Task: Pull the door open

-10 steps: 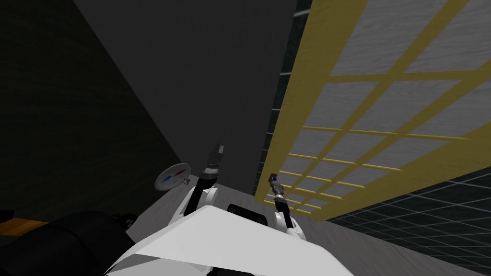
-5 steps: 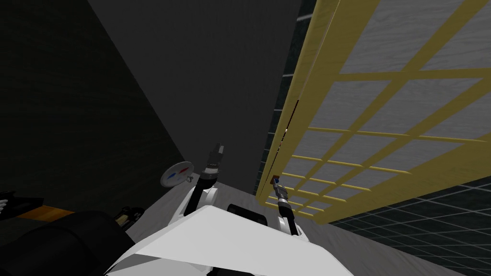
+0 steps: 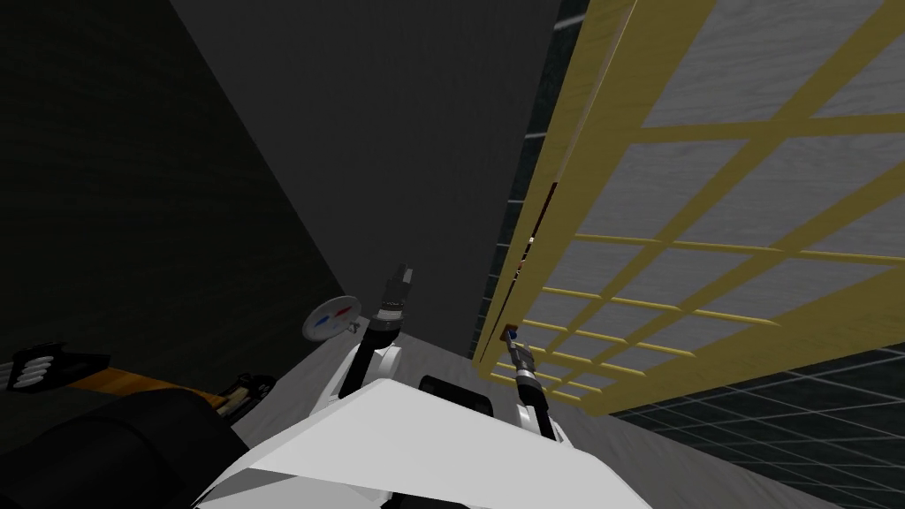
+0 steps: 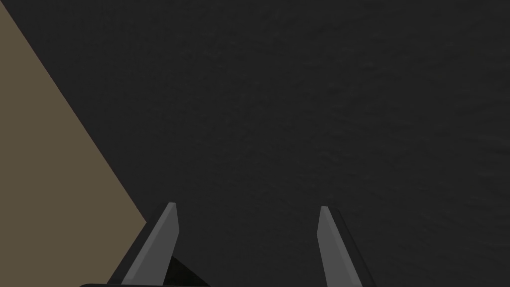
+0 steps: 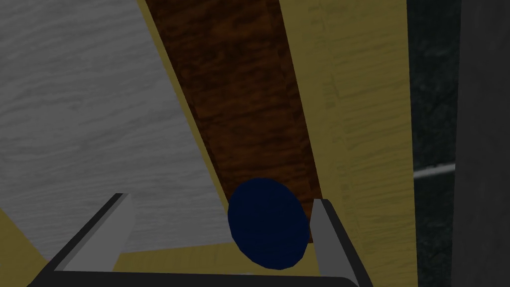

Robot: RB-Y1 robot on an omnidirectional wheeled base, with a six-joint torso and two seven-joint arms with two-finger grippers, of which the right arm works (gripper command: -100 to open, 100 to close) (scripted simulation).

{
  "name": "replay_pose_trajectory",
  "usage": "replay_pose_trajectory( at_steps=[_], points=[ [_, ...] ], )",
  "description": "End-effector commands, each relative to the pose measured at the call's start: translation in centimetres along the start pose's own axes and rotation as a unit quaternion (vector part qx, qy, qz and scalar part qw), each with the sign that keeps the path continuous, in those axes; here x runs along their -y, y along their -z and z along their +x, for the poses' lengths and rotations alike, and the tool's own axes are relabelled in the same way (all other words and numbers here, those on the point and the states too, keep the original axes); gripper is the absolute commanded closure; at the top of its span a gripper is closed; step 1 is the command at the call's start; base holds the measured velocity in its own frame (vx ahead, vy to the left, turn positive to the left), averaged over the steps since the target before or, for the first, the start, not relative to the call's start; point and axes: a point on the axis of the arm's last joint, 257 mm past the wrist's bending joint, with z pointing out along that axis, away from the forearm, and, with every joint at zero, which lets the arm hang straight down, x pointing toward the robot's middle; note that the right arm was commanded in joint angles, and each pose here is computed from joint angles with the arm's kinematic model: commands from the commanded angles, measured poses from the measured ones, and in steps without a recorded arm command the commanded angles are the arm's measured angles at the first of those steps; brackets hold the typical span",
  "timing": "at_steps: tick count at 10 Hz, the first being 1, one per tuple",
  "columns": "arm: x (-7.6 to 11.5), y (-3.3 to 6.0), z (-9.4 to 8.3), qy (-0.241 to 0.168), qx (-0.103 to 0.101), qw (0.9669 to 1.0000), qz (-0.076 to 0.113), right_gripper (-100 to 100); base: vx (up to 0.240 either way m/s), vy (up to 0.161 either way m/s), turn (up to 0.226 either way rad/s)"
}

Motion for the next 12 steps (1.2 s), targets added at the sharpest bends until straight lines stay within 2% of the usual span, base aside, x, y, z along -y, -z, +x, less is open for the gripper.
replay_pose_trajectory(
  at_steps=[1,3,6,8,11,12],
  points=[
    [1.5,0.28,-0.2,0.001,0.001,0.9999,0.012,100,-0.011,0.005,0.009],
    [2.8,0.85,-0.6,-0.032,0.005,0.9993,0.020,100,-0.008,0.004,0.071],
    [3.4,1.13,-0.8,-0.055,0.007,0.9982,0.024,100,-0.012,0.003,0.045],
    [4.5,1.72,-1.1,-0.085,0.012,0.9958,0.032,100,-0.019,0.002,0.071],
    [5.0,2.01,-1.3,-0.112,0.015,0.9929,0.035,100,-0.018,0.004,0.044],
    [5.5,2.30,-1.5,-0.133,0.019,0.9903,0.037,100,-0.012,0.005,0.063]
  ],
)
